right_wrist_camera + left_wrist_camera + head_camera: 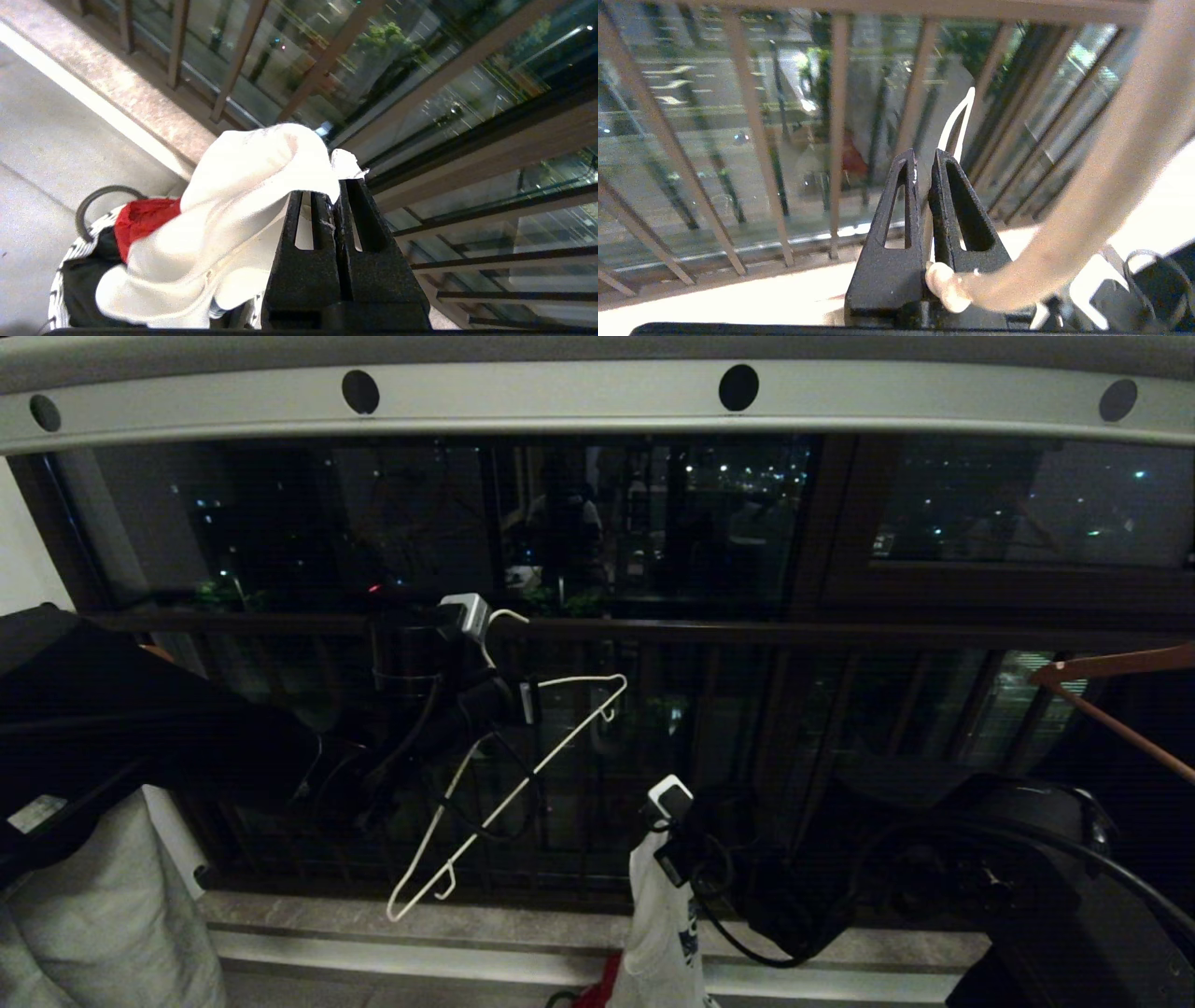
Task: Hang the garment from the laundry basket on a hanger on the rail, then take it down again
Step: Put clothes in the basket
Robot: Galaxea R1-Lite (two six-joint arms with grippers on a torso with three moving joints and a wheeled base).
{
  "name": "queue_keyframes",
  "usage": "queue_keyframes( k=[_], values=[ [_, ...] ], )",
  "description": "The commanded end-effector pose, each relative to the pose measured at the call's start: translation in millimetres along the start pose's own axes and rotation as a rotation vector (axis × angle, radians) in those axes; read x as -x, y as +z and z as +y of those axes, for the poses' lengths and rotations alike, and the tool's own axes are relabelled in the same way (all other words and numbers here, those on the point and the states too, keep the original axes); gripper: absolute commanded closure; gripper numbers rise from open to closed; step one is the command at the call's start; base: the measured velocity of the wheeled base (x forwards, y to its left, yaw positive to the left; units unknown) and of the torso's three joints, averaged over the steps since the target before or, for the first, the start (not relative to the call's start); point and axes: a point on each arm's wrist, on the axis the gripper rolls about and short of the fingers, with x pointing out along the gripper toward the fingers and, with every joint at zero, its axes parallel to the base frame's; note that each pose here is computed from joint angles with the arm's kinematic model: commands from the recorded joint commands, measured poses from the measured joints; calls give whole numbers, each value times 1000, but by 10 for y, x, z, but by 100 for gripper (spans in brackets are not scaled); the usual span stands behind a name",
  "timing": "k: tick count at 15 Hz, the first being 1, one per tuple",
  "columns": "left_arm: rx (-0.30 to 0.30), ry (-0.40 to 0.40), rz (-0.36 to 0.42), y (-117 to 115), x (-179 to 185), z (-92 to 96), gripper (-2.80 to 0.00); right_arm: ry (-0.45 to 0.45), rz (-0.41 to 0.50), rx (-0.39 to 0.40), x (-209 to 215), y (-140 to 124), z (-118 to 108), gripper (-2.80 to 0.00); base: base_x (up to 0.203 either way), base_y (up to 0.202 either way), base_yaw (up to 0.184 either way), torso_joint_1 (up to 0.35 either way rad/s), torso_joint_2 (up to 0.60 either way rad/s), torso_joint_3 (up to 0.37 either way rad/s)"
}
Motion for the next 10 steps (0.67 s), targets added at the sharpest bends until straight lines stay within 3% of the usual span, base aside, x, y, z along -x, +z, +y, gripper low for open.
queue_keyframes(
  k=[1, 4, 5, 7, 10],
  values=[
    [3, -1, -22, 65, 22, 0, 0, 3, -6, 6, 14, 14, 26, 0, 0, 0, 0, 0, 0, 0],
    [3, 4, -32, 103, 42, 17, 0, 10, -16, 10, 74, 67, 41, 0, 0, 0, 0, 0, 0, 0],
    [4, 3, -37, 118, 48, 14, 0, 8, -20, 11, 82, 85, 34, -280, 0, 0, 0, 0, 0, 0],
    [4, 4, -37, 131, 59, 17, 0, 8, -25, 10, 90, 109, 23, -280, 0, 0, 0, 0, 0, 0],
    [3, 22, 50, 105, 70, 22, 0, 10, -17, 13, 98, 96, 25, -280, 0, 0, 0, 0, 0, 0]
  ],
)
